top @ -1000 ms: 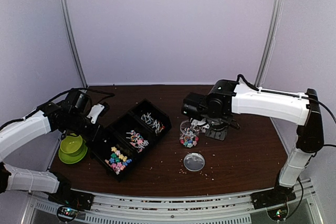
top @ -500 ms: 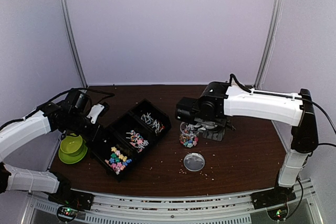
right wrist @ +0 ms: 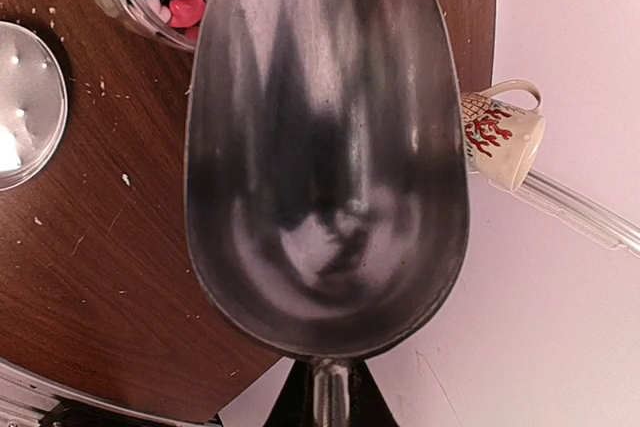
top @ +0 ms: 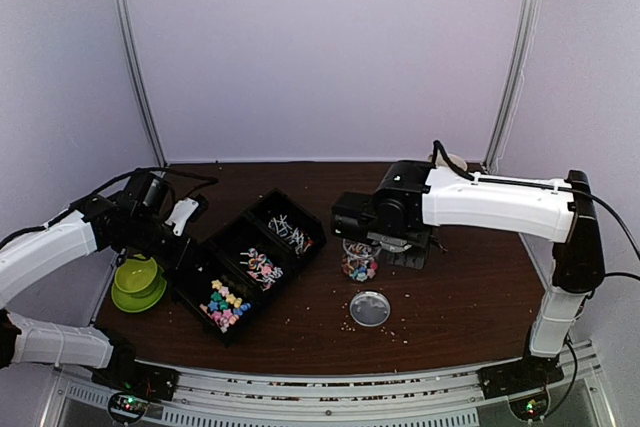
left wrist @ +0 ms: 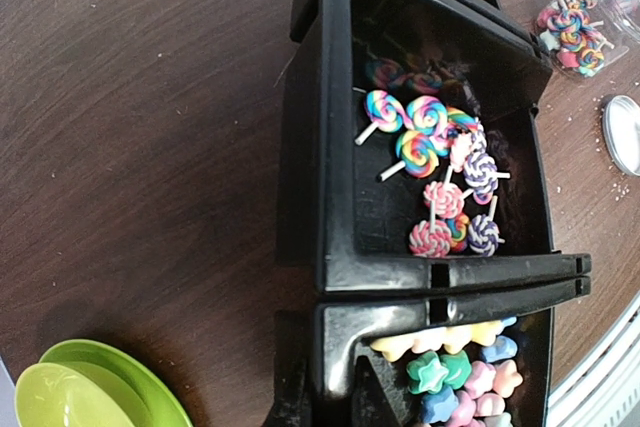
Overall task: Pack the candies
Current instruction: Place the fake candies in the packing box.
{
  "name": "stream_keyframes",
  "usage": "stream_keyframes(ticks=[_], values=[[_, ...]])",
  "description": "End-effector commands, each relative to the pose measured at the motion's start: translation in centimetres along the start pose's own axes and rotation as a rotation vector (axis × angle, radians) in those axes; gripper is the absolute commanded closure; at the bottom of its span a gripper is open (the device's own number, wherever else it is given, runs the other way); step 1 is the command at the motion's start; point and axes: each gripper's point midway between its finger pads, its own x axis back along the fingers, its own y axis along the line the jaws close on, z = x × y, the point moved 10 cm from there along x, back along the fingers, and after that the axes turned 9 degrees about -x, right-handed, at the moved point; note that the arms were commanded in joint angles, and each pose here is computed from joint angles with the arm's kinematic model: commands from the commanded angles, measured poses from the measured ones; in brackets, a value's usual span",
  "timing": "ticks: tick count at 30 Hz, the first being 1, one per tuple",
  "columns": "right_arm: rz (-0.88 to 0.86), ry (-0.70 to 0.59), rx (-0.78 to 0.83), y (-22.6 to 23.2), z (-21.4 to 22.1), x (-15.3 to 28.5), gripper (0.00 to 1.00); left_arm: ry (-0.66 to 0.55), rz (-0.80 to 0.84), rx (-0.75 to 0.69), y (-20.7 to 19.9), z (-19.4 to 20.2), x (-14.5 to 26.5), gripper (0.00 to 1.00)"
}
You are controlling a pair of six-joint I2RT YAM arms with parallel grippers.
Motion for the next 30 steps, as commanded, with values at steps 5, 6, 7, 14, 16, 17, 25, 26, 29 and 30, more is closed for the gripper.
stream_keyframes(ticks=[5, 6, 7, 14, 16, 17, 25, 26, 29, 30], values=[[0.072, -0.035, -0.03, -1.1, 0.4, 0.8, 1.0, -0.093, -0.031, 0.033, 0.8, -2.2, 0.6, 1.0], [0.072, -0.038, -0.032, -1.2, 0.5, 0.9, 1.0, -0.091, -0.03, 0.034, 0.8, -2.2, 0.5, 1.0], [0.072, -0.043, -0.036, -1.2, 0.5, 1.0, 1.0, -0.086, -0.031, 0.035, 0.8, -2.2, 0.4, 1.0], [-0.028, -0.18, -0.15, -2.4, 0.4, 2.8, 1.0, -0.03, -0.027, 0.046, 1.0, -1.9, -0.8, 1.0], [-0.063, -0.228, -0.182, -2.4, 0.4, 3.1, 1.0, -0.008, -0.031, 0.048, 1.1, -1.8, -1.2, 1.0], [-0.077, -0.245, -0.192, -2.4, 0.4, 3.1, 1.0, -0.001, -0.035, 0.05, 1.1, -1.7, -1.3, 1.0], [-0.096, -0.301, -0.24, -2.4, 0.6, 3.2, 1.0, 0.066, -0.052, 0.058, 1.4, -1.4, -2.6, 1.0], [-0.103, -0.311, -0.246, -2.4, 0.6, 3.3, 1.0, 0.073, -0.052, 0.058, 1.5, -1.4, -2.8, 1.0], [-0.13, -0.355, -0.28, -2.8, 0.4, 3.9, 1.0, 0.099, -0.055, 0.059, 1.6, -1.3, -3.2, 1.0], [-0.14, -0.372, -0.29, -2.9, 0.3, 4.1, 1.0, 0.109, -0.06, 0.06, 1.6, -1.3, -3.4, 1.0]])
